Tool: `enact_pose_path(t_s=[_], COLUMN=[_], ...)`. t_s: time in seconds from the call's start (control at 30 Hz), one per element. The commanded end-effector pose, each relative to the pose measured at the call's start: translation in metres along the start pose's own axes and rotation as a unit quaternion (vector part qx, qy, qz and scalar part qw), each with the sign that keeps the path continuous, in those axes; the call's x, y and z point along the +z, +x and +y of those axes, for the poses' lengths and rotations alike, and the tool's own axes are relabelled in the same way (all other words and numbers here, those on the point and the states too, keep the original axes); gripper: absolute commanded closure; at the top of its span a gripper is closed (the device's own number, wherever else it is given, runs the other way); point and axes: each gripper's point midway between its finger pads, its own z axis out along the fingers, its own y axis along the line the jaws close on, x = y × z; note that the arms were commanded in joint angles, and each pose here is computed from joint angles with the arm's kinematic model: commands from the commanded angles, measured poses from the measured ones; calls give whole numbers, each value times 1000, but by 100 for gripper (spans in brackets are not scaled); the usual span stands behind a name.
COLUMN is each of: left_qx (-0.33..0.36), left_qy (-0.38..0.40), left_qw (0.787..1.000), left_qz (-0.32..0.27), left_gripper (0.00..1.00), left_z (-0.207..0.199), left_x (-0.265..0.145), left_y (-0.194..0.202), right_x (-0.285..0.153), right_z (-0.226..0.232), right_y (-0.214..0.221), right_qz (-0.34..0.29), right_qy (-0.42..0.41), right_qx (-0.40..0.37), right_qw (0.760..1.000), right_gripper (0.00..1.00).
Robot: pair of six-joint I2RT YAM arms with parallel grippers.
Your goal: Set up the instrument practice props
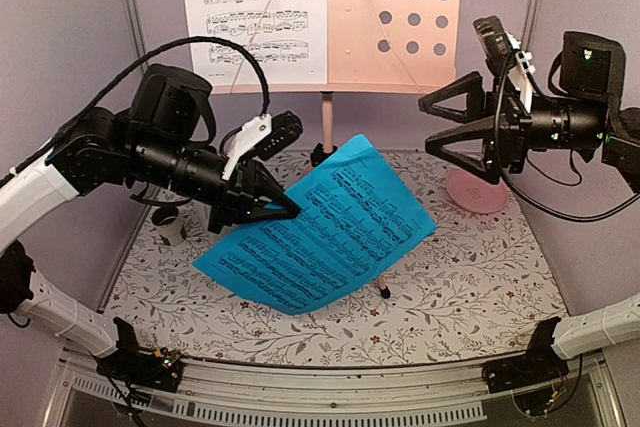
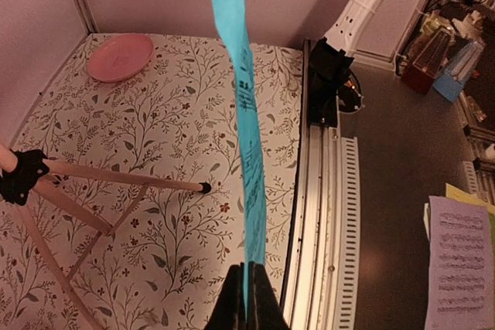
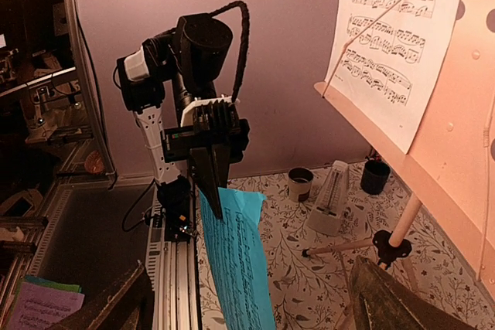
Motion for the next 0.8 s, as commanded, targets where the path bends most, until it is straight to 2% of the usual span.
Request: enact_pose_path(t_s=[0.0,0.23,0.37,0.53,0.63,0.7,0.77], left_qx=[25,59,77,82,85,89,91], left_qy=[10,33,34,26,18,10,3], left_qw=[999,996,995,996,996,996,996], left_qz=[38,57,57,36,22,17,13], left_gripper=[100,100,100,100,100,100,100], left_z=[-9,-27,-31,-30,-28,-25,-22], left_x=[17,39,43,43,43,44,44], left_y=[14,16,16,9,5,5,5], right_x=[25,58,65,74,78,78,77], right_z=[12,19,21,27,30,31,31], right_y=[28,68,78,93,105,109,107], right_qz=[64,137,149,167,188,196,195], right_qy=[-22,-31,-40,-54,-57,-56,-54], right_qx=[5,3,6,11,18,18,15], right_qw=[998,990,988,984,980,979,979], right_gripper=[11,12,22,50,64,78,99])
